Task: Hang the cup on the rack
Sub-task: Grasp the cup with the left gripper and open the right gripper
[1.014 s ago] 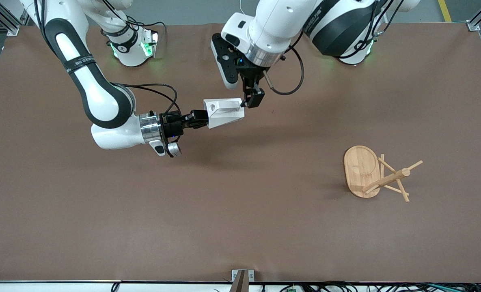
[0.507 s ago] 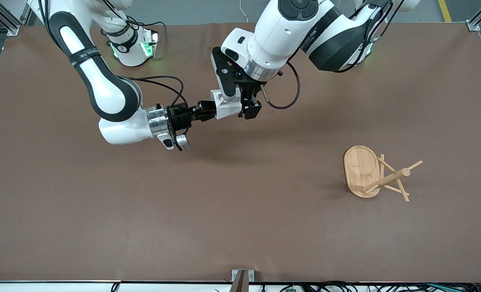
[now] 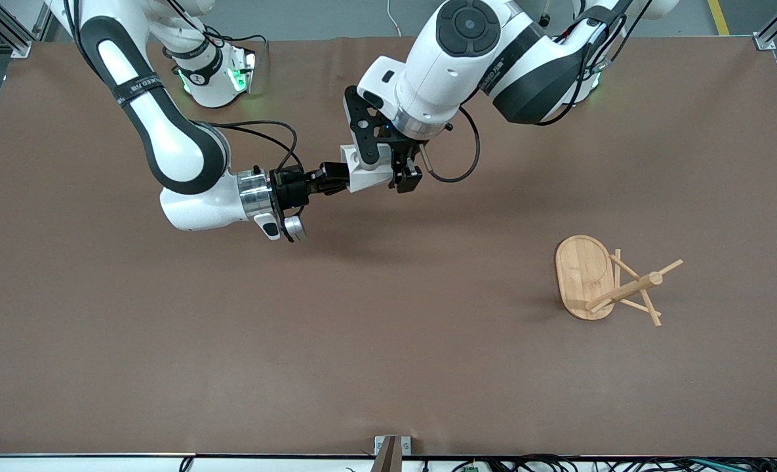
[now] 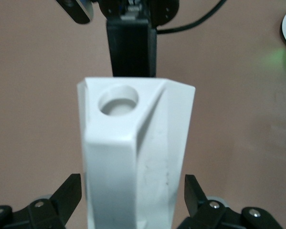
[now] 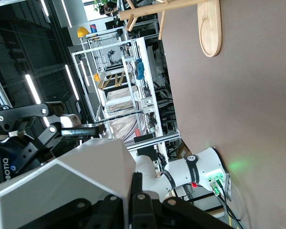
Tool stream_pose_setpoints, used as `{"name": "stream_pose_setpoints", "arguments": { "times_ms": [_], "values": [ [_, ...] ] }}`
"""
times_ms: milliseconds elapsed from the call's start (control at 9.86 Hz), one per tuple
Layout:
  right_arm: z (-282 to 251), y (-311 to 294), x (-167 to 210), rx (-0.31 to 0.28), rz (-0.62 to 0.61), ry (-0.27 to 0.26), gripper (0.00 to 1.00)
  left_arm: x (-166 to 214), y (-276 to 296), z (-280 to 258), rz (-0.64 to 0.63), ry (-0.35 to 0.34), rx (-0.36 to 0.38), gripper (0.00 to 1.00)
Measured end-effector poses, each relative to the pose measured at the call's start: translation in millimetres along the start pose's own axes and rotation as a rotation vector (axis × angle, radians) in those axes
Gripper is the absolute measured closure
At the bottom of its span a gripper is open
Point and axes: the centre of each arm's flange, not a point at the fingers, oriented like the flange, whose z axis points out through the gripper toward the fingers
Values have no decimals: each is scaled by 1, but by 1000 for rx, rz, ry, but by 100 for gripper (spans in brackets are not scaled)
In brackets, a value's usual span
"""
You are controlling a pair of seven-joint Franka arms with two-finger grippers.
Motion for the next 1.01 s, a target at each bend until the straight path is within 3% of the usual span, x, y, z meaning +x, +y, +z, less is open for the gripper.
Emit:
{"name": "stream_pose_setpoints", "arguments": {
  "times_ms": [203,304,710,812,1014],
  "values": [
    [1,1,-1,-1,2,-1,96,-2,1,1,0,-18,-9,16],
    [2,1,-2,-2,1,-4,96,-3,0,1,1,-27,-8,29],
    [3,-4,-2,2,-3,1,93,-5,0,-4,0,-26,-4,29],
    [2,-8,-2,10,-5,6,86,-6,-2,-8,-4,-23,1,29],
    [-5,-16,-2,10,-19,20,59,-12,-10,-14,-19,-18,8,29]
  ]
}}
